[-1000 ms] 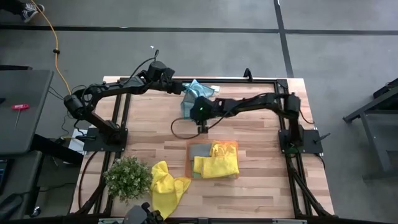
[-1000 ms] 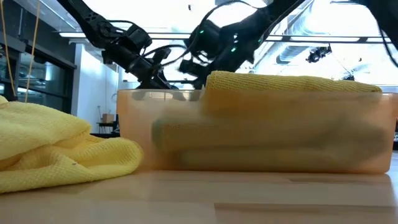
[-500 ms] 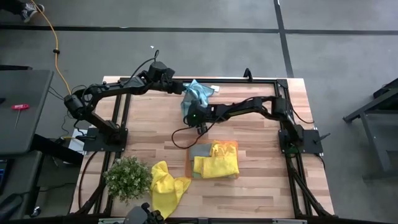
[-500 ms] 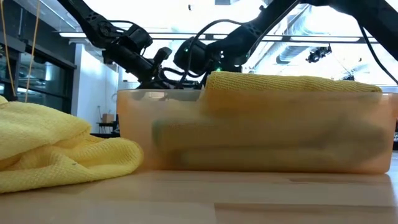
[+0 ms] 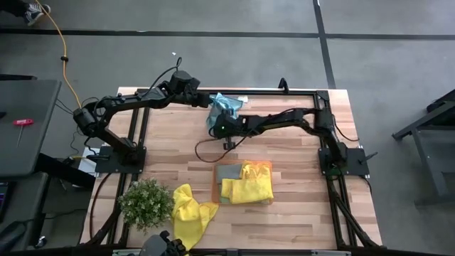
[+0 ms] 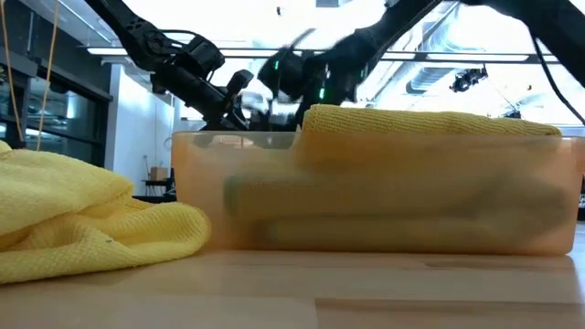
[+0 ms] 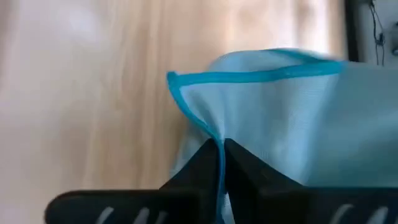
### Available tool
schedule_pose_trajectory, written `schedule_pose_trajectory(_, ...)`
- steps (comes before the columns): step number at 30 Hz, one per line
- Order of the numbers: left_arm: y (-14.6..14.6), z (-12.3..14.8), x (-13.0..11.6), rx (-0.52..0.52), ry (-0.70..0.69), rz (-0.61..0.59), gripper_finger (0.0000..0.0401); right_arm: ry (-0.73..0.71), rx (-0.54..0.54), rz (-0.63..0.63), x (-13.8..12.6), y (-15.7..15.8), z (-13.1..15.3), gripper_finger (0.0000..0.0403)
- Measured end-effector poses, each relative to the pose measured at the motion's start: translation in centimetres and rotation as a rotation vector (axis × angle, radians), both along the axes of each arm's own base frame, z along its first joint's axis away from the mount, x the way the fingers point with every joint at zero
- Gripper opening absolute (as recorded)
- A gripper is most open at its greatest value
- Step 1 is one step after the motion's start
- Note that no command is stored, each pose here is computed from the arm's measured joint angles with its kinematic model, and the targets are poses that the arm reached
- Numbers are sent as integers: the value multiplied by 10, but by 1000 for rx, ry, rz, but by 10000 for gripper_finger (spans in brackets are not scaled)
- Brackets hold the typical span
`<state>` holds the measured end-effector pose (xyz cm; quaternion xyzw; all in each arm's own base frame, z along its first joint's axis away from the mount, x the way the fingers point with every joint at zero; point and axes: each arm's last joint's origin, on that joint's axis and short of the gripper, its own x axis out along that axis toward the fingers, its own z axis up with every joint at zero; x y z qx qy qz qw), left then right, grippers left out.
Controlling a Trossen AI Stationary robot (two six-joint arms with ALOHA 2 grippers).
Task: Fold microfiber towels
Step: Fold the blue microfiber towel
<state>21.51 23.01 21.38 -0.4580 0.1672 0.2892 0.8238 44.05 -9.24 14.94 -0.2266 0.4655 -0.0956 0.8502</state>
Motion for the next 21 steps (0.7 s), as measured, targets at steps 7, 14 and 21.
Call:
schedule_pose_trajectory(7, 10, 7, -15, 13, -20, 45, 0, -109, 253, -55, -31, -10, 72, 4)
schedule_pose_trajectory(14, 7, 26, -26, 29, -102, -6, 0, -128, 491, -99, -85, -30, 130, 1)
schedule_pose_trajectory(21, -8, 56, -36, 114, -164, -42, 0, -104, 589, -152, -136, -43, 165, 1)
